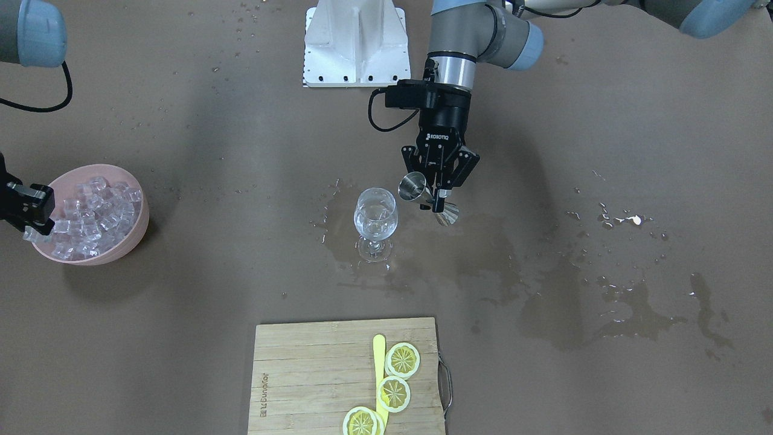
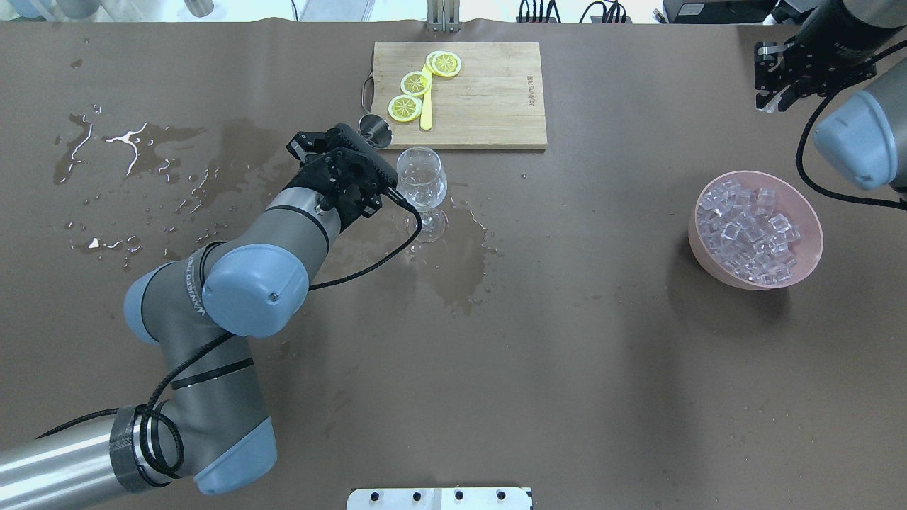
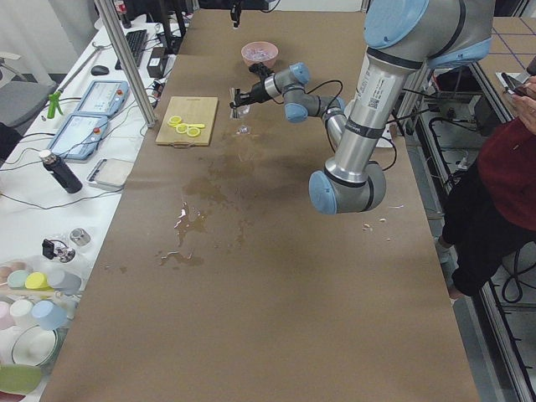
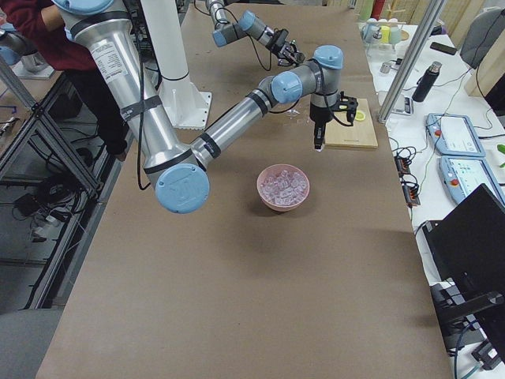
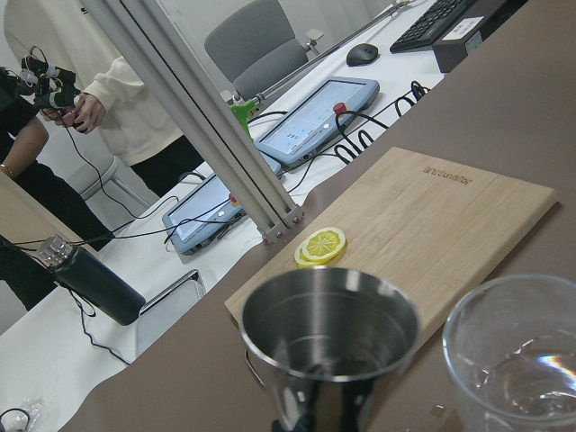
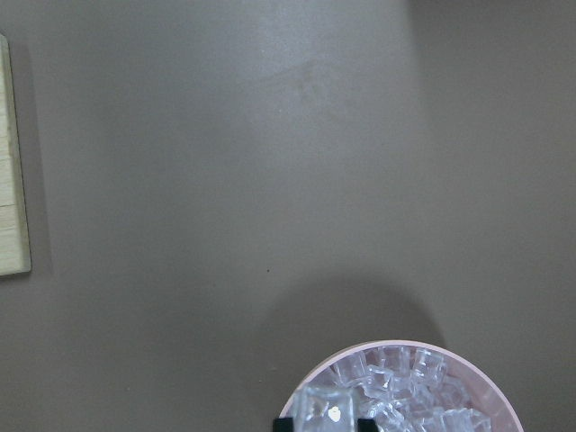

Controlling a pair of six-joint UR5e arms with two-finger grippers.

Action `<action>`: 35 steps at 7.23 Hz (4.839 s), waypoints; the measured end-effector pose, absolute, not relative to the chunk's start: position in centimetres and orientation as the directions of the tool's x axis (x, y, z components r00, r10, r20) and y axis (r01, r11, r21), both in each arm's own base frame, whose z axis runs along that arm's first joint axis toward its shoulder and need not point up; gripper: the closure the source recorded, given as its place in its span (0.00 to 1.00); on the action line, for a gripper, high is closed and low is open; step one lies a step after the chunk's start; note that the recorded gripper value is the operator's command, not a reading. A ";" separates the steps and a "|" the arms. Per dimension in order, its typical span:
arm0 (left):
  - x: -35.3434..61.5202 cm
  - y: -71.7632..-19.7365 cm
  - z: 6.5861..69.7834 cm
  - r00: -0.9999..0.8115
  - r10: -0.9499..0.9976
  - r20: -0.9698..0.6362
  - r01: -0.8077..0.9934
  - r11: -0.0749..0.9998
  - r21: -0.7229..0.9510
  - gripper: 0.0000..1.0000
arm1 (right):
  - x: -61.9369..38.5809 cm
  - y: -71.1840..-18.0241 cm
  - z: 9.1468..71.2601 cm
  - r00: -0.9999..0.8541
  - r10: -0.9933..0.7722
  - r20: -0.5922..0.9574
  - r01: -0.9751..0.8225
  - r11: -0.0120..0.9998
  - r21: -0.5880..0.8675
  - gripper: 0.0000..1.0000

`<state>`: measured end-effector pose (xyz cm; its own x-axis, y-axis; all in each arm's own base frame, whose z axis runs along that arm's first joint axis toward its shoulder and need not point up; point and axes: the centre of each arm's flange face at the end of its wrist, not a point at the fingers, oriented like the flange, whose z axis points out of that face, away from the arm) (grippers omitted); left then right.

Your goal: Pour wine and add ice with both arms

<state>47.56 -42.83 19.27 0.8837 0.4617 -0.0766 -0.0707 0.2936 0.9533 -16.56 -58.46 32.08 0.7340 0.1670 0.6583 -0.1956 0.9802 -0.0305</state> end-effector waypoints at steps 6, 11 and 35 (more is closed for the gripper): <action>48.7 -42.5 18.2 0.871 0.466 0.154 -0.291 0.239 0.926 1.00 | -16.7 -58.6 32.6 0.744 0.143 0.653 -0.176 0.984 -0.014 0.80; 50.2 -41.0 17.0 0.840 0.452 0.299 -0.417 0.186 0.890 1.00 | -17.3 -58.7 32.6 0.747 0.135 0.651 -0.170 0.985 -0.009 0.80; 49.2 -42.2 12.5 0.599 0.372 0.709 -0.770 0.026 0.637 1.00 | -24.0 -59.8 19.7 0.685 -0.059 0.726 -0.101 0.979 0.175 0.80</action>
<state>49.21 -42.17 12.48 0.5990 0.3718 0.7092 -0.7703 0.0256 0.6372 -23.98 -59.77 19.66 0.6850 -0.0593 0.7261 -0.1010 0.9793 0.1753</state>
